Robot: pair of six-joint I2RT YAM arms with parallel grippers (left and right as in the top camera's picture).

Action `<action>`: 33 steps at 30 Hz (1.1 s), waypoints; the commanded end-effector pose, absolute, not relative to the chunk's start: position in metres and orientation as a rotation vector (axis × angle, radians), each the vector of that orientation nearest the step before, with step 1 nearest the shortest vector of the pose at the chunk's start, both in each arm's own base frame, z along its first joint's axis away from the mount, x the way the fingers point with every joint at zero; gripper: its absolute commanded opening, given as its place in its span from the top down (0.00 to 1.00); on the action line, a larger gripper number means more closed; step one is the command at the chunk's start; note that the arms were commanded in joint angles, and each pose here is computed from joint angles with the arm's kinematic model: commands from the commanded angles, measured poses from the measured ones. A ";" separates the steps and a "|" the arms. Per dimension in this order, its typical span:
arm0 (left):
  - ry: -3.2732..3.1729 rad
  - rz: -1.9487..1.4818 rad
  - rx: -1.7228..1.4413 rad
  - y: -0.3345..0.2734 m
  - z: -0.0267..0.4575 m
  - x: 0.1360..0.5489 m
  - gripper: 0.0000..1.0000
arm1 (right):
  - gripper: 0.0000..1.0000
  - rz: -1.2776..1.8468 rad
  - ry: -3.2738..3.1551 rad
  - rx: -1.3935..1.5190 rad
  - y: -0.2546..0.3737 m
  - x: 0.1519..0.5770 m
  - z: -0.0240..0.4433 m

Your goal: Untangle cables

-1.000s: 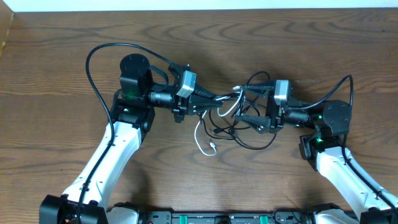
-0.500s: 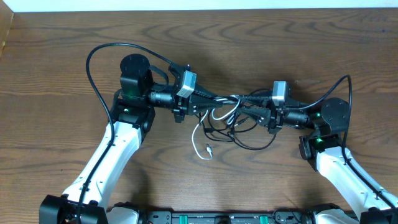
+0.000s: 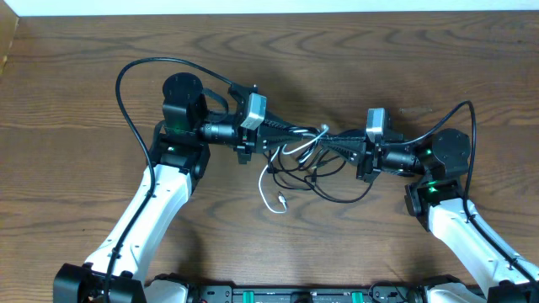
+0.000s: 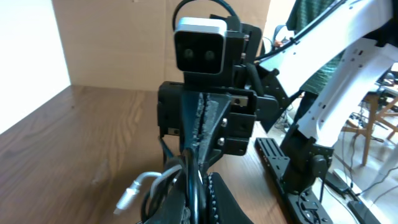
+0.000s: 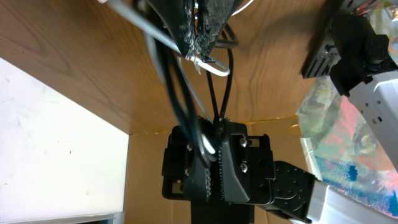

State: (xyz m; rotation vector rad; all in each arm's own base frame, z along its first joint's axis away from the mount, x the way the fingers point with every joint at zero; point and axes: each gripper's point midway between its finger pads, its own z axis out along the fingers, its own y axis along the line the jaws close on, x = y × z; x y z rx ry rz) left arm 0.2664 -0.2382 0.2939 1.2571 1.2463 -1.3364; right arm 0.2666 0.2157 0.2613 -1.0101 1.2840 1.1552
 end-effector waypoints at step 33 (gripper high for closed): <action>1.563 -1.176 0.869 -0.261 0.292 0.324 0.92 | 0.38 1.352 1.595 -0.612 0.229 0.290 0.253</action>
